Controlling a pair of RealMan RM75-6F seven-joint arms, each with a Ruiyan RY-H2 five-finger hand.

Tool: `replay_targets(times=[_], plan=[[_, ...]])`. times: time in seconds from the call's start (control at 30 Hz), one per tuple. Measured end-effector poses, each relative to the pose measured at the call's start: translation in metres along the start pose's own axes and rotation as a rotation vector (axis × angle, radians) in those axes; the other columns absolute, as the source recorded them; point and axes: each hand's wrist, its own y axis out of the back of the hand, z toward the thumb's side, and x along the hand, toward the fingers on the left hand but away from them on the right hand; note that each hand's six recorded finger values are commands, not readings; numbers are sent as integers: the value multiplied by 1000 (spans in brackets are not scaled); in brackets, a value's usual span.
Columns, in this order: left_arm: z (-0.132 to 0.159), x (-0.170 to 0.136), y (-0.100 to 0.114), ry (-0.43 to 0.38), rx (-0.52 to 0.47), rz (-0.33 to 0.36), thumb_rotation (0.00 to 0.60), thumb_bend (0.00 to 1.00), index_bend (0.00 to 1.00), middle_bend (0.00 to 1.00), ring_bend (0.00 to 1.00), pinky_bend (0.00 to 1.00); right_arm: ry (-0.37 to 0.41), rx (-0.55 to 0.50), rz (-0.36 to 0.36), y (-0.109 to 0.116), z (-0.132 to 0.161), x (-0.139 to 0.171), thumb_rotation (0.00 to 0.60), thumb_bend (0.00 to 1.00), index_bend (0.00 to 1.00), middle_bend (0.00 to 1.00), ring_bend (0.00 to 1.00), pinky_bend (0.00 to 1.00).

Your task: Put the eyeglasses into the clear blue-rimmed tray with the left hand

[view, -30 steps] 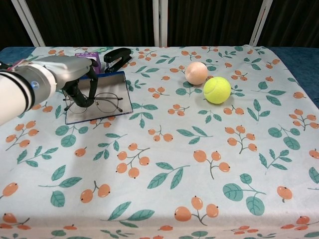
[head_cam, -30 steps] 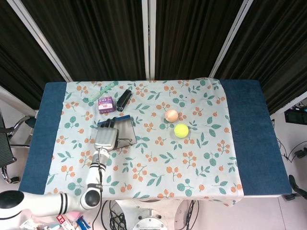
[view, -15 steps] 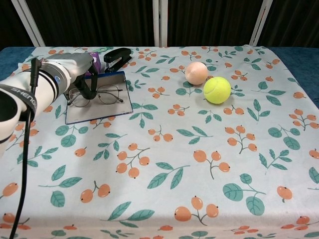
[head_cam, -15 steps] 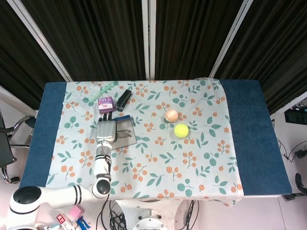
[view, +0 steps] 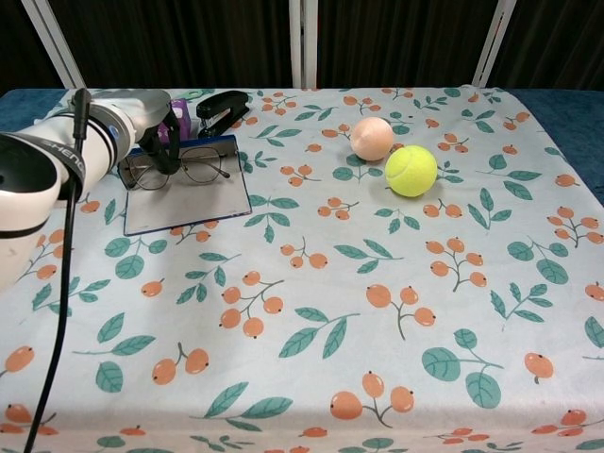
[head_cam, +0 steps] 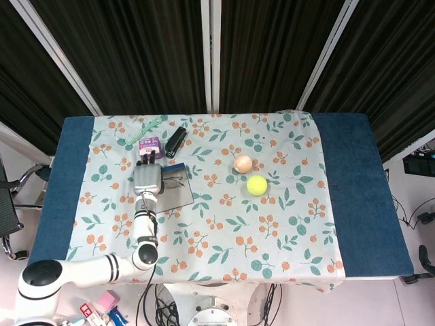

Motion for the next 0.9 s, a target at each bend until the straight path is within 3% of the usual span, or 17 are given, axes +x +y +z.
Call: replay_targets(times=[0.27, 0.5, 0.77, 0.9], plan=[[-3, 5, 0, 7, 0, 7, 600, 479, 469, 0, 34, 174, 4, -2, 6, 0, 2, -1, 600, 327, 0, 0, 0, 0], [-2, 5, -2, -5, -11, 4, 600, 472, 284, 0, 34, 173, 6, -3, 16, -1, 3, -1, 600, 327, 0, 0, 0, 0], [3, -4, 3, -44, -26, 31, 600, 468, 262, 0, 34, 173, 9, -5, 19, -2, 3, -1, 600, 327, 0, 0, 0, 0], [11, -20, 8, -106, -29, 53, 600, 417, 265, 0, 34, 173, 11, -5, 20, -4, 4, -2, 600, 327, 0, 0, 0, 0]])
